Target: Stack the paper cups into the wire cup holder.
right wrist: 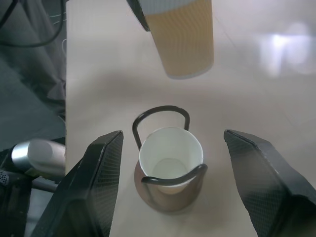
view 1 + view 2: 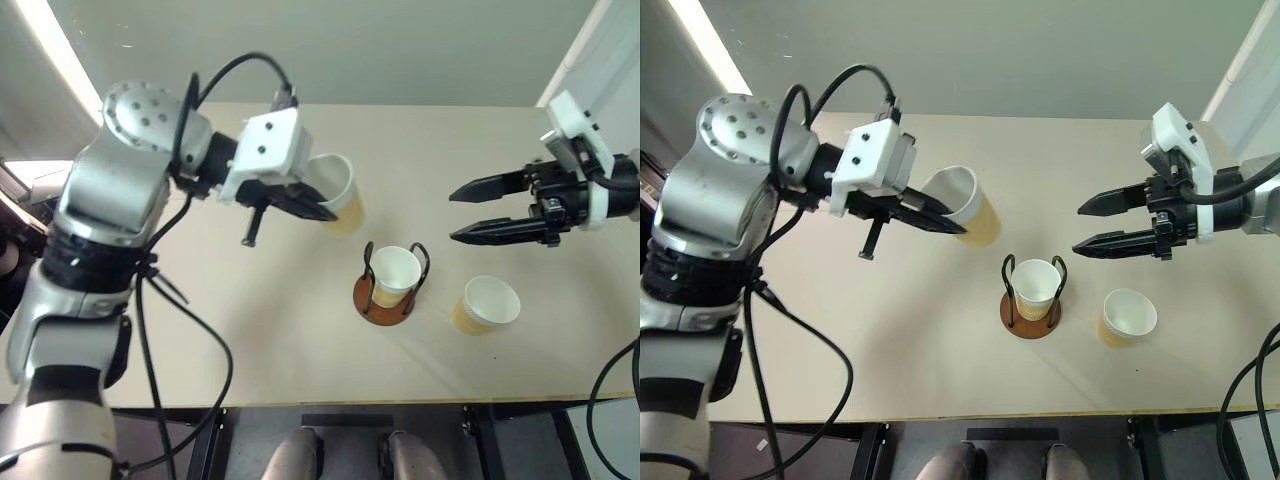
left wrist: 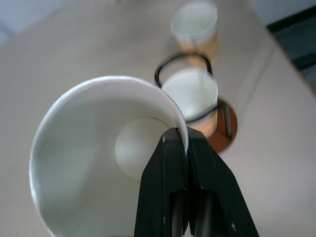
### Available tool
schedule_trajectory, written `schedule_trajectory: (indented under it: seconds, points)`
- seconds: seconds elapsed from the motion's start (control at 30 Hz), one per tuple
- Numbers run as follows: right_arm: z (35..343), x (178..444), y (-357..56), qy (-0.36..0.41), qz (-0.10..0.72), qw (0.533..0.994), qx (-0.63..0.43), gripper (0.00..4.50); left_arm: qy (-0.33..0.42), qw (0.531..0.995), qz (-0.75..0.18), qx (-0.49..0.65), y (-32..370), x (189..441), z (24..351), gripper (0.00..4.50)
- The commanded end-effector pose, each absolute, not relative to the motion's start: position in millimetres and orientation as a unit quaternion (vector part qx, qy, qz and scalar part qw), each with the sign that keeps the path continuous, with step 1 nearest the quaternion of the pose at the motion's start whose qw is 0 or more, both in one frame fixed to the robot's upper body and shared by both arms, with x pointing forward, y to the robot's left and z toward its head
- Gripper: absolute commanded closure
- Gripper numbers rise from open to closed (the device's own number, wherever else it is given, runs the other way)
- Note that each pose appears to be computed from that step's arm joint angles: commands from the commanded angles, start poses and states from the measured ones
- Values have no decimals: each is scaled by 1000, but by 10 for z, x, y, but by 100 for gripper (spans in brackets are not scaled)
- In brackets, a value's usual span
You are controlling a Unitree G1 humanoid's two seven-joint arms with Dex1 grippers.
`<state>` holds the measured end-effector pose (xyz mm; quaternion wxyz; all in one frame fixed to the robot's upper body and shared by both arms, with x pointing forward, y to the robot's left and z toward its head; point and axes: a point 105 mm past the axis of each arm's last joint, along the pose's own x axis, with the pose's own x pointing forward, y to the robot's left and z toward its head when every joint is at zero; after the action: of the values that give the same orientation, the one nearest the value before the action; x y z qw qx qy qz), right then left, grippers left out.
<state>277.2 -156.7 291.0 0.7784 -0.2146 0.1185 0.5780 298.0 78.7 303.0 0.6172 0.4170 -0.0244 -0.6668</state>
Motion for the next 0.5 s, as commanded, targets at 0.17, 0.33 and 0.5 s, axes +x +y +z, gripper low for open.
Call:
schedule_trajectory:
  seconds: [0.17, 0.33, 0.5]
  points:
    - [2996, 2521, -1691, 112, 561, 789, -226, 114, -50, 539, -726, 424, 424, 2949, 3041, 449]
    - [2953, 2444, -1798, 129, 543, 799, -225, 114, -53, 512, -741, 431, 297, 2951, 3002, 449]
    - [2931, 2416, -1832, 126, 527, 810, -225, 114, -49, 487, -755, 436, 198, 2952, 2930, 449]
